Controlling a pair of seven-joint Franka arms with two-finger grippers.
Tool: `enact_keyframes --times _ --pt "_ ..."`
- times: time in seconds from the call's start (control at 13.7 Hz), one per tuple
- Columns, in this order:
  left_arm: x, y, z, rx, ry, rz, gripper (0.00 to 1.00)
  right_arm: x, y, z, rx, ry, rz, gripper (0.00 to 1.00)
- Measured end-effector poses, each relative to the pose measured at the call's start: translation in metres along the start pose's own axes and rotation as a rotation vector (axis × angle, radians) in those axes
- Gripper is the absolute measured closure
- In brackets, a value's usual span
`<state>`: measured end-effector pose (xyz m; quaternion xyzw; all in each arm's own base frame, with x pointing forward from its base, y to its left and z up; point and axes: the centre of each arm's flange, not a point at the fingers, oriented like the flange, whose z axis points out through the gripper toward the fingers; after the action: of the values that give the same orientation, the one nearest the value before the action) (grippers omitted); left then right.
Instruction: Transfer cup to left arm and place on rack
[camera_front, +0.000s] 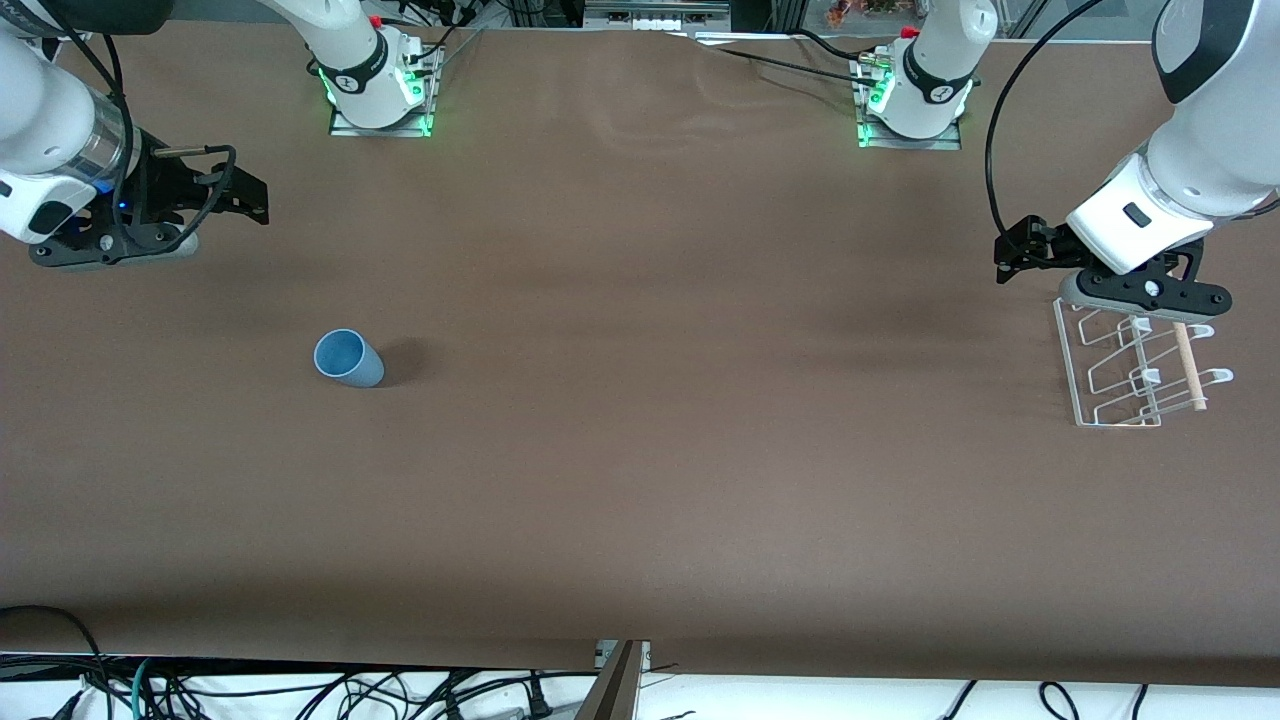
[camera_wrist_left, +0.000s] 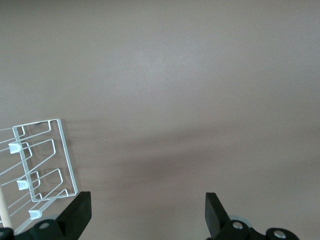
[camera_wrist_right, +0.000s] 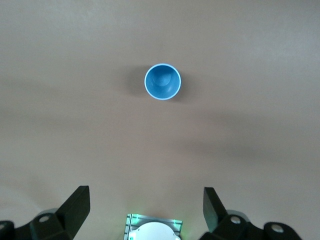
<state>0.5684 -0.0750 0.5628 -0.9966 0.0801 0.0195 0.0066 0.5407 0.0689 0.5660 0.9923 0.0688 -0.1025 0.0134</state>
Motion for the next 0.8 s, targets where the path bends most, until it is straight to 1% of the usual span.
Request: enact_keyframes --times 0.15,0.22,0.29,0.58,0.8 --pt "0.000 0.000 0.000 0.000 0.000 0.001 0.00 0.015 0.024 0.028 -0.001 -0.078 0.049 0.00" --pt "0.000 0.001 0.000 0.000 0.000 0.001 0.00 0.022 0.033 0.034 -0.001 -0.097 0.062 0.00" --pt "0.000 0.001 0.000 0.000 0.000 0.001 0.00 0.026 0.035 0.030 -0.003 -0.094 0.066 0.00" --pt "0.000 0.001 0.000 0.000 0.000 0.001 0.00 0.016 0.009 -0.015 -0.003 -0.020 0.018 0.00" --pt "0.000 0.001 0.000 0.000 0.000 0.001 0.00 0.011 0.002 -0.022 -0.002 -0.009 0.004 0.00"
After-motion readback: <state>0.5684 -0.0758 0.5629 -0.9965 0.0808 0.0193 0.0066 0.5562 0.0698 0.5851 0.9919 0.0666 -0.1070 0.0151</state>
